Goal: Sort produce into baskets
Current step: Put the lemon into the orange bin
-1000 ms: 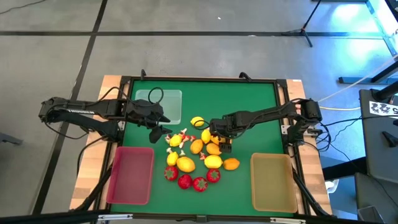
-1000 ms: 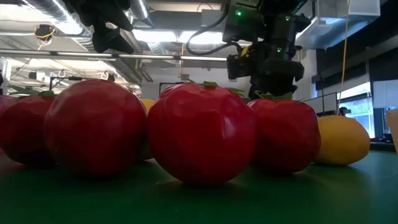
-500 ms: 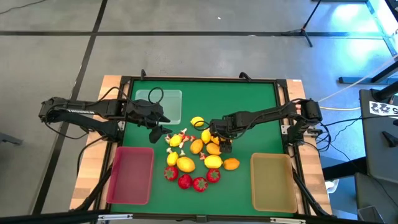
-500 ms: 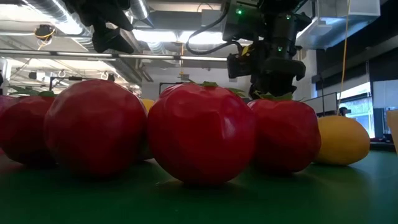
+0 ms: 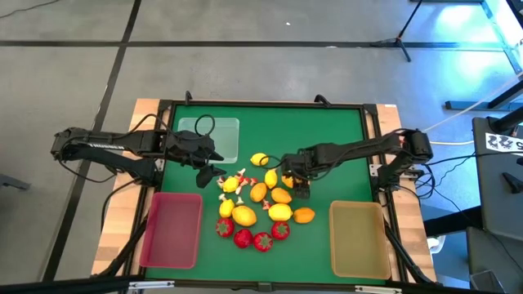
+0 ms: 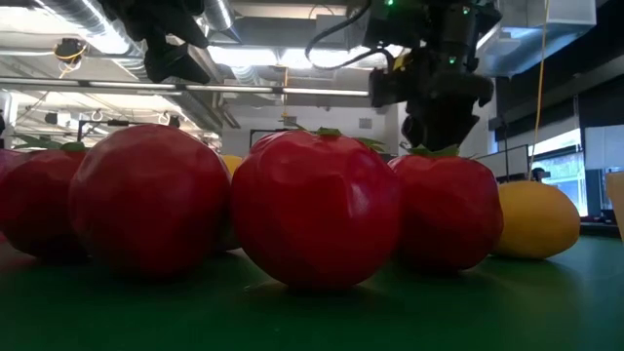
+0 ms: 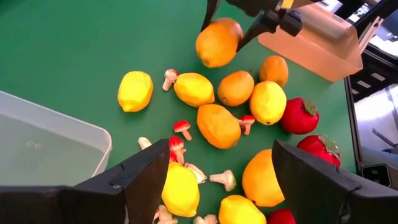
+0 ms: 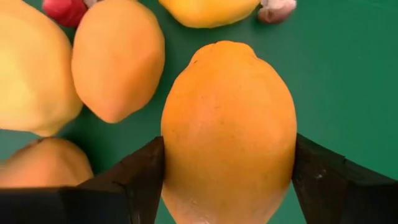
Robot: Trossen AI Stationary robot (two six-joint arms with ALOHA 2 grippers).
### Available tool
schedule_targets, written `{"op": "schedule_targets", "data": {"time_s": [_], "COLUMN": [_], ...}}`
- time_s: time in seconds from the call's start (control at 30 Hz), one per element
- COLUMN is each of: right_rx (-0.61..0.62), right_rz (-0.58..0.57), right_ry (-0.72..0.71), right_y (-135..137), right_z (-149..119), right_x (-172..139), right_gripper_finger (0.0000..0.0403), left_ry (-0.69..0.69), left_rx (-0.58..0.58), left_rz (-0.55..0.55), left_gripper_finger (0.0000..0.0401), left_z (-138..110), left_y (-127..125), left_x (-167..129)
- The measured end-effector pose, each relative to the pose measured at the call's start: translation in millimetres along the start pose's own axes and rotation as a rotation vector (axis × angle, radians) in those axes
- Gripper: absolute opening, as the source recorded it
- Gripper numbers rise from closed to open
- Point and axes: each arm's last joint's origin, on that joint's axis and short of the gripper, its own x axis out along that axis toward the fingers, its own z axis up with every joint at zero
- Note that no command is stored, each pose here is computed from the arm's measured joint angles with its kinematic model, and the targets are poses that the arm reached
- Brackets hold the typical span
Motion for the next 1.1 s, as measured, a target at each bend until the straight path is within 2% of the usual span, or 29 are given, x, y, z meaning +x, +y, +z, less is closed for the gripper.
{"op": "schedule_targets", "data": {"time_s": [0.33,0.47,0.63,0.83,0.97,1.1], "right_rx": [0.038,0.063,0.039,0.069,0.104,0.167], "right_rz": [0.04,0.113,0.189,0.233,0.217,0.135], "right_ry": [0.006,-0.008,-0.014,-0.028,-0.026,0.017], "right_y": [-1,1,12,31,45,56], "right_z": [-12,-20,-35,-57,-75,-98], "right_x": [-29,-47,-72,-100,-116,-126], "right_gripper_finger": [0.0276,0.0276,0.0278,0.0279,0.028,0.028], "left_ry": [0.002,0.001,0.001,0.001,0.001,0.0], "left_rx": [-0.002,-0.002,-0.008,-0.009,-0.009,-0.01], "left_rz": [0.001,0.0,0.0,0.0,0.0,0.0], "left_gripper_finger": [0.0279,0.0279,0.0279,0.0279,0.0279,0.0279], "left_z": [0,0,0,0,0,0], "left_y": [0,0,0,0,0,0], "left_x": [0,0,0,0,0,0]}}
